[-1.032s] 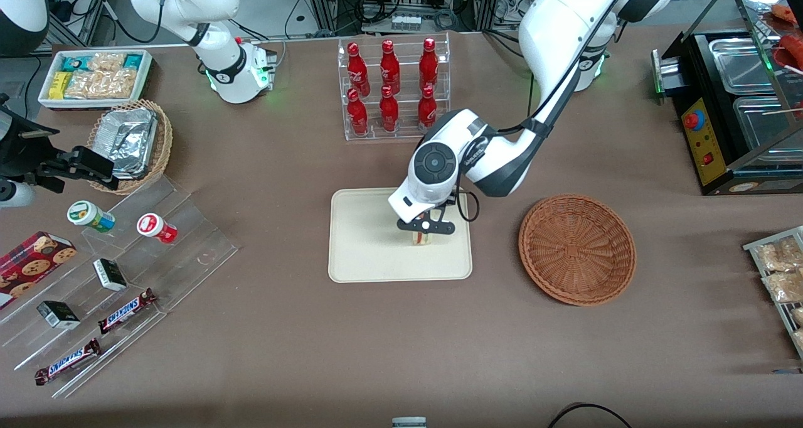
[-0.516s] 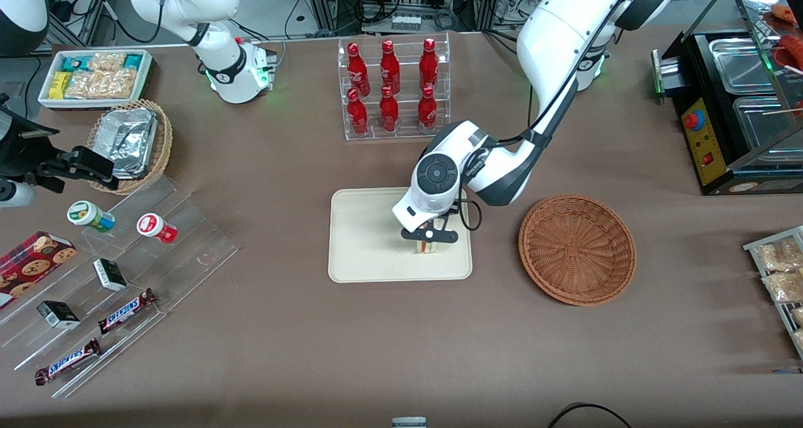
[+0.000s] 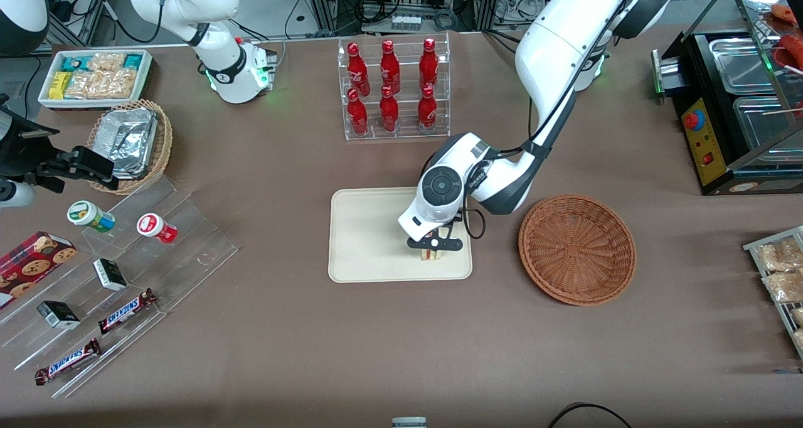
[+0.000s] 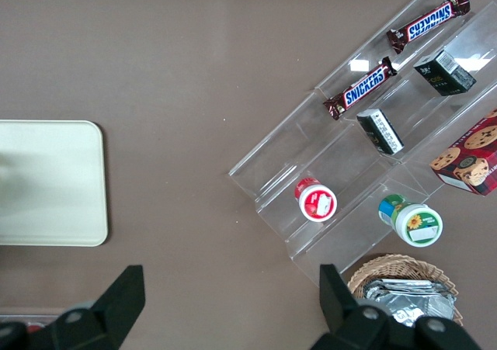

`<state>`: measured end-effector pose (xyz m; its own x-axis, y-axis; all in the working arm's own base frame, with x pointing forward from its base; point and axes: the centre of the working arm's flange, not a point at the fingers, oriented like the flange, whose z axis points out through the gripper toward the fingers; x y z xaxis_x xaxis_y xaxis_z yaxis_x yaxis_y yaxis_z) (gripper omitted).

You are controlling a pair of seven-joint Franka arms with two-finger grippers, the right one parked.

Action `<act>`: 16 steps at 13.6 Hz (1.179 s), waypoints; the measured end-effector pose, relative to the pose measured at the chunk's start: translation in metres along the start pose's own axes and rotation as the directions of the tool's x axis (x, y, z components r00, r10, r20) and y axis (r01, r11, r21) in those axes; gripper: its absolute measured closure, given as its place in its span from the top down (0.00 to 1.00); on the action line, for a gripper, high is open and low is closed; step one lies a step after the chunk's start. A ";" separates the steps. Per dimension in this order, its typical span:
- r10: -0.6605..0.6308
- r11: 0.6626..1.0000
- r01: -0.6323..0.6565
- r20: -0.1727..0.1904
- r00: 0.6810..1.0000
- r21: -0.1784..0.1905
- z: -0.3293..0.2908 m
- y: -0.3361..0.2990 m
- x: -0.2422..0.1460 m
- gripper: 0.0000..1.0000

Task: Place sandwich from basket to tray
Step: 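Lower the sandwich onto the tray and open the left gripper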

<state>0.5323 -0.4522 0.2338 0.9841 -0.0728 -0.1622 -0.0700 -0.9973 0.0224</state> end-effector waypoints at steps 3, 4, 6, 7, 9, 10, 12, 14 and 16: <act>-0.022 1.000 0.022 -0.001 1.000 -0.001 0.000 0.000 0.001 0.22; -0.025 1.000 0.025 -0.005 1.000 -0.004 -0.001 0.001 0.001 0.33; -0.029 1.000 0.029 -0.012 1.000 -0.010 -0.005 0.002 0.003 0.53; -0.034 0.999 0.033 -0.014 0.999 -0.012 -0.006 0.002 0.004 0.62; -0.086 0.996 0.085 -0.020 0.996 -0.020 -0.011 0.004 0.006 0.84; -0.123 0.992 0.123 -0.023 0.992 -0.024 -0.014 0.004 0.007 0.95; -0.154 0.988 0.153 -0.031 0.988 -0.032 -0.020 0.006 0.009 1.00; -0.162 0.986 0.160 -0.042 0.986 -0.043 -0.029 0.006 0.013 1.00; -0.166 0.985 0.164 -0.051 0.985 -0.048 -0.041 0.004 0.015 1.00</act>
<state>0.5534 -0.4568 0.2723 0.9890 0.0948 -0.1133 0.1002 -0.9940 0.0430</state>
